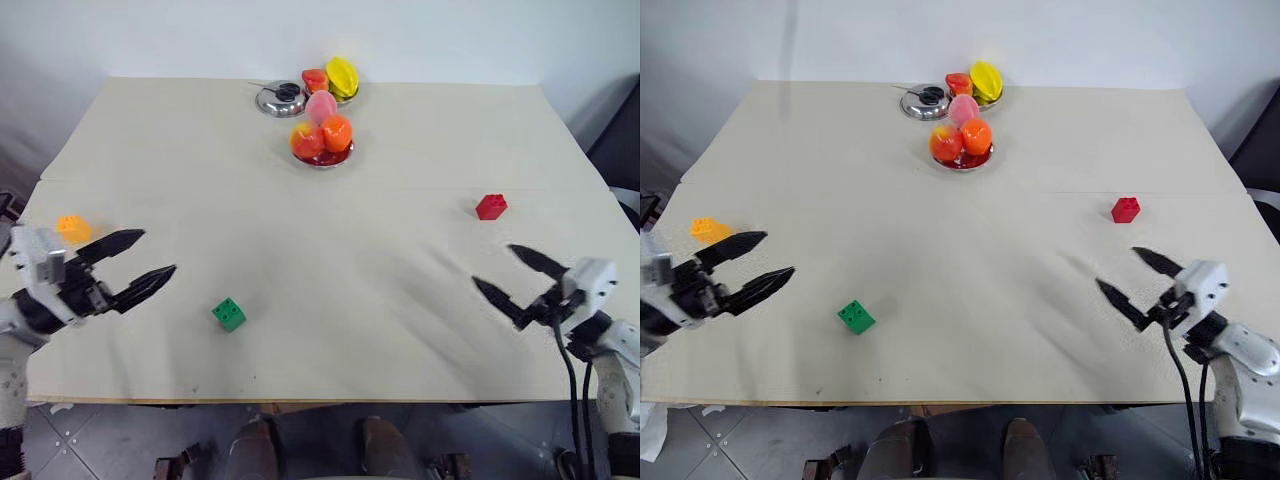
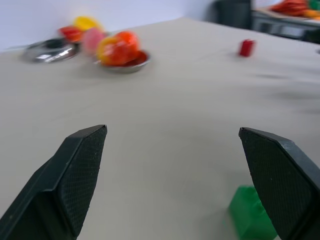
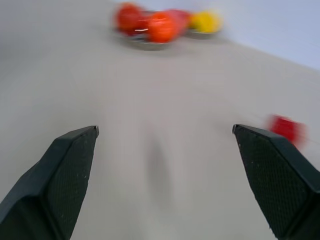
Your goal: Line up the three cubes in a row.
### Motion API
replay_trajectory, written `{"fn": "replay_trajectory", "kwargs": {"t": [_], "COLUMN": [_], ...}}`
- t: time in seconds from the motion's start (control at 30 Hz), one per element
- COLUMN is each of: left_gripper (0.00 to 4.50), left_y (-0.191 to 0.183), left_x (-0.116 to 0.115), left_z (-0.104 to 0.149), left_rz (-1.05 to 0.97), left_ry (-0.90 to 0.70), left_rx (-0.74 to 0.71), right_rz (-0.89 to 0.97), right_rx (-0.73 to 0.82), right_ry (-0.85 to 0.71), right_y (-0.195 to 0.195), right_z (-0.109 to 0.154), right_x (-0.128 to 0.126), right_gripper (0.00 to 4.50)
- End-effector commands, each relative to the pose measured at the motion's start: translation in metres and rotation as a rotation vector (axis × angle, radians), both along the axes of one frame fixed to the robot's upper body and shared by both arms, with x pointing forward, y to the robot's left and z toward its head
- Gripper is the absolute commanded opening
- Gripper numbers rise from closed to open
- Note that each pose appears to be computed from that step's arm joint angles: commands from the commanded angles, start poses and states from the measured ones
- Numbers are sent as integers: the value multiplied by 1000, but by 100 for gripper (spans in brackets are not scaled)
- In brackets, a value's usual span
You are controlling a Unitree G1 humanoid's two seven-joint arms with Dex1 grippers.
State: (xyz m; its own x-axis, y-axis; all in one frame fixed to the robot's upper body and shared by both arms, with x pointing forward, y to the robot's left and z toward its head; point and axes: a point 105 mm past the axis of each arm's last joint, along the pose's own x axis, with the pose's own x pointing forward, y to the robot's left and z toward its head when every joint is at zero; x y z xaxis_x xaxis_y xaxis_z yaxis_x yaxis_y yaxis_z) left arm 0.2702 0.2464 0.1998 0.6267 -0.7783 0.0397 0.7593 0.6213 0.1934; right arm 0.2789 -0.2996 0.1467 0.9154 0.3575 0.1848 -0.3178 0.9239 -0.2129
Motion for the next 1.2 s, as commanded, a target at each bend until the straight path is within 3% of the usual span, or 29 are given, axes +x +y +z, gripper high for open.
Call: {"fn": "replay_trajectory", "kwargs": {"t": [0.03,0.13,0.23,0.37,0.5,0.63,0.77,1.17,1.2], "left_gripper": [449,449,449,449,449,449,449,449,450], "left_y": [-27,-40,-45,-46,-50,-52,-53,-51,-51], "left_x": [-1,3,5,7,12,16,16,13,13], "left_z": [7,7,5,-4,-8,-8,-6,0,0], "left_rz": [-128,-174,-185,-186,-175,-174,-171,-146,-147], "left_ry": [-21,-28,-28,-11,-11,-15,-23,-45,-45], "left_rx": [18,17,10,4,-5,-7,-11,-21,-20], "right_rz": [-190,-270,-286,-323,-282,-305,-402,-387,-380], "right_rx": [35,35,23,-8,-25,-1,-58,-2,14], "right_ry": [-17,23,23,155,292,283,312,417,422], "right_y": [-26,-31,-27,-25,-8,2,1,16,17], "right_z": [-8,-22,-13,-3,16,39,40,22,21], "right_x": [-9,-7,5,39,90,126,154,177,177], "right_gripper": [450,450,450,450,450,450,450,450,432]}}
